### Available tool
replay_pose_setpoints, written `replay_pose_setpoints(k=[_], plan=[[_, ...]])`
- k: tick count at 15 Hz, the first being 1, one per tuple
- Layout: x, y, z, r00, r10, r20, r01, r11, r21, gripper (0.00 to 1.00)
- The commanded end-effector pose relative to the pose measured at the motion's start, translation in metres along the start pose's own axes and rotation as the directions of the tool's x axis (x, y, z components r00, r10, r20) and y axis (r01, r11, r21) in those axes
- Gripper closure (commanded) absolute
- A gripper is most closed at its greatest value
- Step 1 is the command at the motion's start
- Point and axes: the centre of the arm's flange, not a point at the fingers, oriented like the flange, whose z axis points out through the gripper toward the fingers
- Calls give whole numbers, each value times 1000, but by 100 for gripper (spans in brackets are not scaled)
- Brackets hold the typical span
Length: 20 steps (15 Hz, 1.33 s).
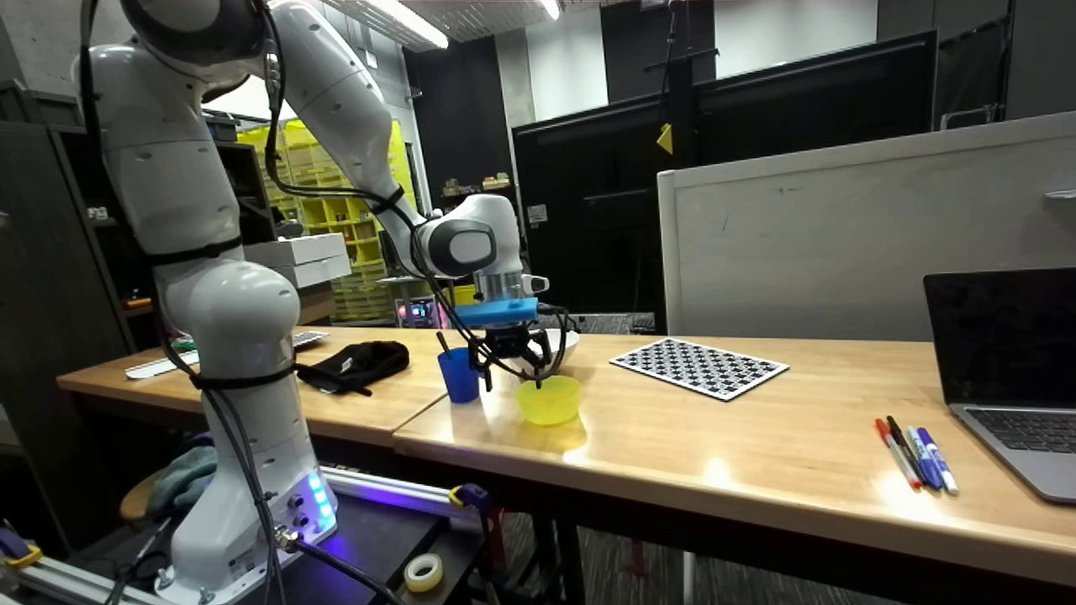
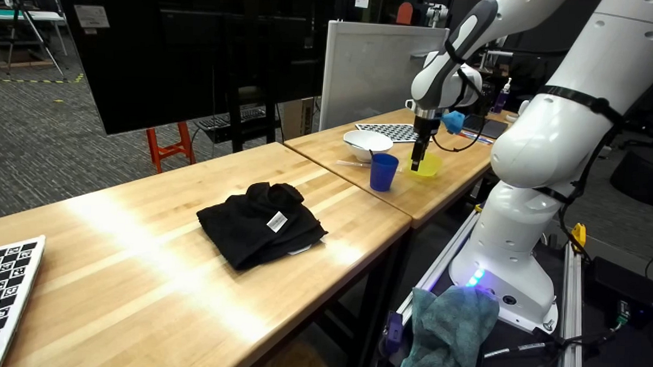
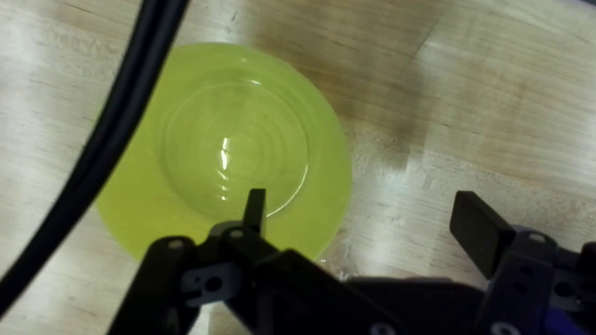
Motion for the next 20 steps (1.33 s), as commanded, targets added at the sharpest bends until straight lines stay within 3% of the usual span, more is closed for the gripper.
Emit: replay_pose_setpoints(k=[1,6,7,8,10,17,18,20], plan=[[9,6,21,999,-33,-14,33,999,8,0],[11,8,39,999,-47,-6,47,999,9,0],[13,9,42,999,-50,-3,50,999,2,25],[14,9,44,999,-52,-3,52,999,-5,26],[17,9,46,998,-56,-6,56,998,-13,39],[30,11,38,997,-70,-30,69,996,-50,92],[30,11,38,997,-70,-30,68,996,-51,98],[30,11,33,998,-63,-22,61,997,-55,100]])
